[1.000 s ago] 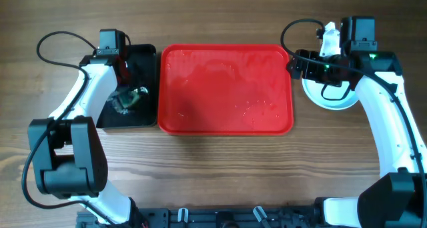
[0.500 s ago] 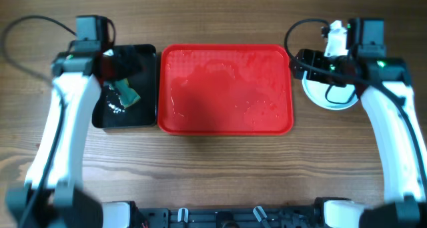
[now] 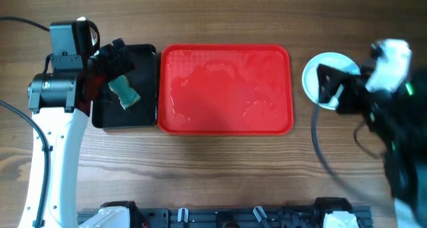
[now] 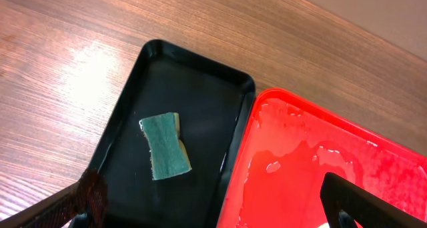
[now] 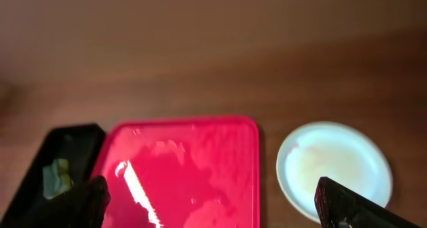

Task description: Clean dirty plates on tray and stack at the side

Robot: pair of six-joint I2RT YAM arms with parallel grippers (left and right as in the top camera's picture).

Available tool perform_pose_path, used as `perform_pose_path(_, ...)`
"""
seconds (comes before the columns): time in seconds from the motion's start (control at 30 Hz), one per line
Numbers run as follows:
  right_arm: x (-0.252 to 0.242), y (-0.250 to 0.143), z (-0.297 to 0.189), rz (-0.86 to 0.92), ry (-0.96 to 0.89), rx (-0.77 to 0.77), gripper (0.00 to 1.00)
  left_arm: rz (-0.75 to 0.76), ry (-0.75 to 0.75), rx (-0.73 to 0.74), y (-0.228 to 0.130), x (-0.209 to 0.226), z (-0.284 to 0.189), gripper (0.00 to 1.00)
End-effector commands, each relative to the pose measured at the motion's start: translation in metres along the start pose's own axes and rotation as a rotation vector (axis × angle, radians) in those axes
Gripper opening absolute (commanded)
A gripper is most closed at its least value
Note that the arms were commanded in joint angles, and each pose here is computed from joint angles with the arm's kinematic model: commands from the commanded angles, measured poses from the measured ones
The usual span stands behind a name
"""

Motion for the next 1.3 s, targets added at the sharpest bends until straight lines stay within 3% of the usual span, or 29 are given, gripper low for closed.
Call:
perform_pose_path(0.0,0.006,0.007,-0.039,-0.021,-0.022,-0.118,1.00,0.001,-0.011,0.002,0.000,-0.002,-0.001,1.00)
perform_pose_path(0.1,0.009,0.000,-0.058,-0.044,-0.040,-0.141,1.00,0.001,-0.011,0.003,0.000,-0.002,-0.001,1.00)
perform_pose_path(0.33,0.003,-0.009,-0.050,-0.060,-0.079,-0.109,1.00,0.001,-0.011,0.002,0.000,-0.002,-0.001,1.00)
perform_pose_path(0.53,-0.003,-0.018,-0.017,-0.087,-0.075,-0.336,0.99,0.001,-0.011,0.002,0.000,-0.002,-0.001,1.00)
perform_pose_path(0.77,0.001,-0.093,0.016,-0.133,-0.014,-0.548,0.99,0.001,-0.011,0.002,0.000,-0.002,-0.001,1.00)
perform_pose_path(0.97,-0.003,-0.148,0.041,-0.129,-0.036,-0.563,1.00,0.001,-0.011,0.003,0.000,-0.002,-0.001,1.00)
perform_pose_path(1.27,-0.003,-0.188,0.064,-0.127,-0.024,-0.551,1.00,0.001,-0.011,0.003,0.000,-0.002,-0.001,1.00)
Point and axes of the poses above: each gripper's point midway between its finger pads, its own z axis out along the fingers, its own x axis along the line the jaws close on, y = z × x, the point moved 6 cm from there along -z, back along the fingers, and after that the axes turned 10 degrees about -z, right-handed, at the moved point
